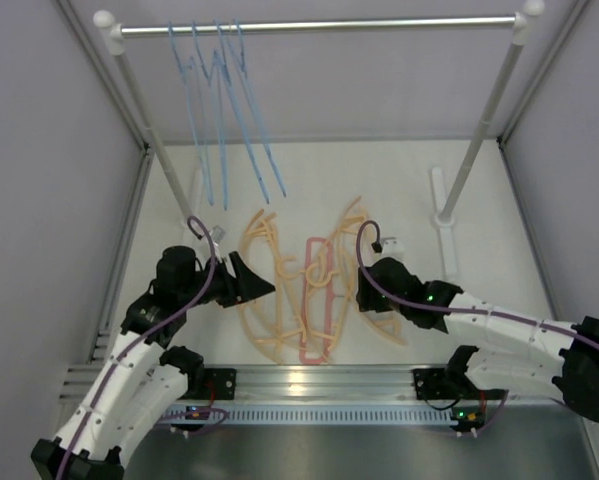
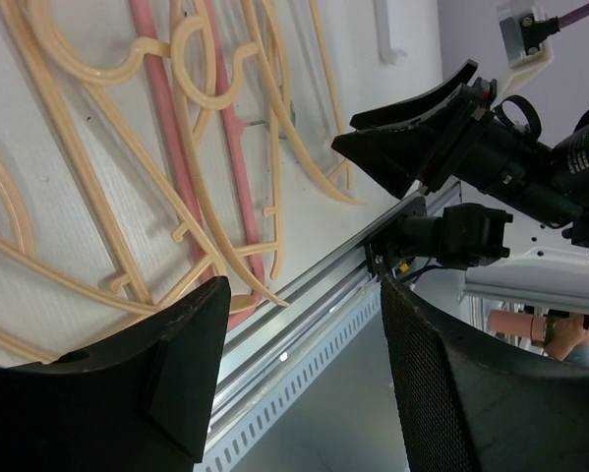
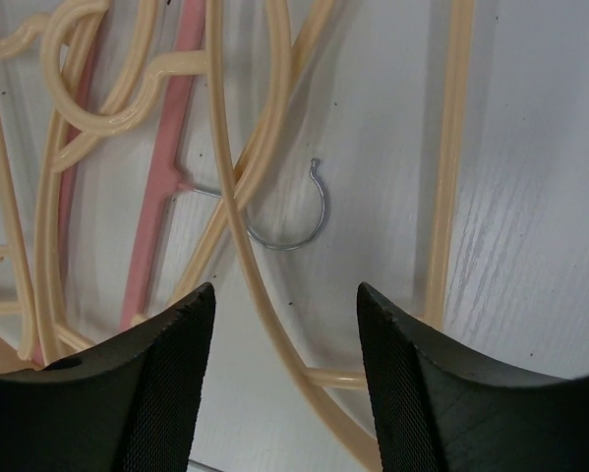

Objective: Organize the hangers

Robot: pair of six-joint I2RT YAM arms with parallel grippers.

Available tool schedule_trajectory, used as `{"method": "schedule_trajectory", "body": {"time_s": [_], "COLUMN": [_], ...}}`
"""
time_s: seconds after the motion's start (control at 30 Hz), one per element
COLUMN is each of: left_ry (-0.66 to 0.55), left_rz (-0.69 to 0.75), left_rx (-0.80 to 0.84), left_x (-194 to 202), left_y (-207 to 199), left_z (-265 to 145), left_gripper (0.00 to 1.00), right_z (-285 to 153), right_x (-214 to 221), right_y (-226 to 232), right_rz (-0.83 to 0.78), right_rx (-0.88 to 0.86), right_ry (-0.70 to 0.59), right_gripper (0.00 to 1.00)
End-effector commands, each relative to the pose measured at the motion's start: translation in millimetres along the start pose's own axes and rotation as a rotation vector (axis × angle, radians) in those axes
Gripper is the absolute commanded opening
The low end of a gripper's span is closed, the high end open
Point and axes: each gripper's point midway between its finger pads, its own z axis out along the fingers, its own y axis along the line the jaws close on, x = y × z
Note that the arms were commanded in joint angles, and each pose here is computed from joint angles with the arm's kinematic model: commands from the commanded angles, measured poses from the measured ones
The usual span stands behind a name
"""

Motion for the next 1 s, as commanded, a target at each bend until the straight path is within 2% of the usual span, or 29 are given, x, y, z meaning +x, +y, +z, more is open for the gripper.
{"method": "schedule_trajectory", "body": {"time_s": [0.0, 0.77, 0.97], "left_ry": [-0.027, 0.021, 0.028], "left_rz": [0.033, -0.013, -0.017], "left_rx": [0.011, -0.019, -0.031], "left_x": [-7, 0, 3], "left_y": [5, 30, 36], "left_z": [9, 36, 39], "left_gripper": [0.67, 0.66, 0.66], "right_z": [5, 31, 39], "right_x": [-20, 24, 31], "right_y": [15, 19, 21], "right_rz": [0.024, -0.066, -0.077], "right_rx": [-0.019, 0.001, -0.004], "right_ry": [-0.105, -0.018, -0.002], "right_gripper": [0.57, 0.44, 0.37]}}
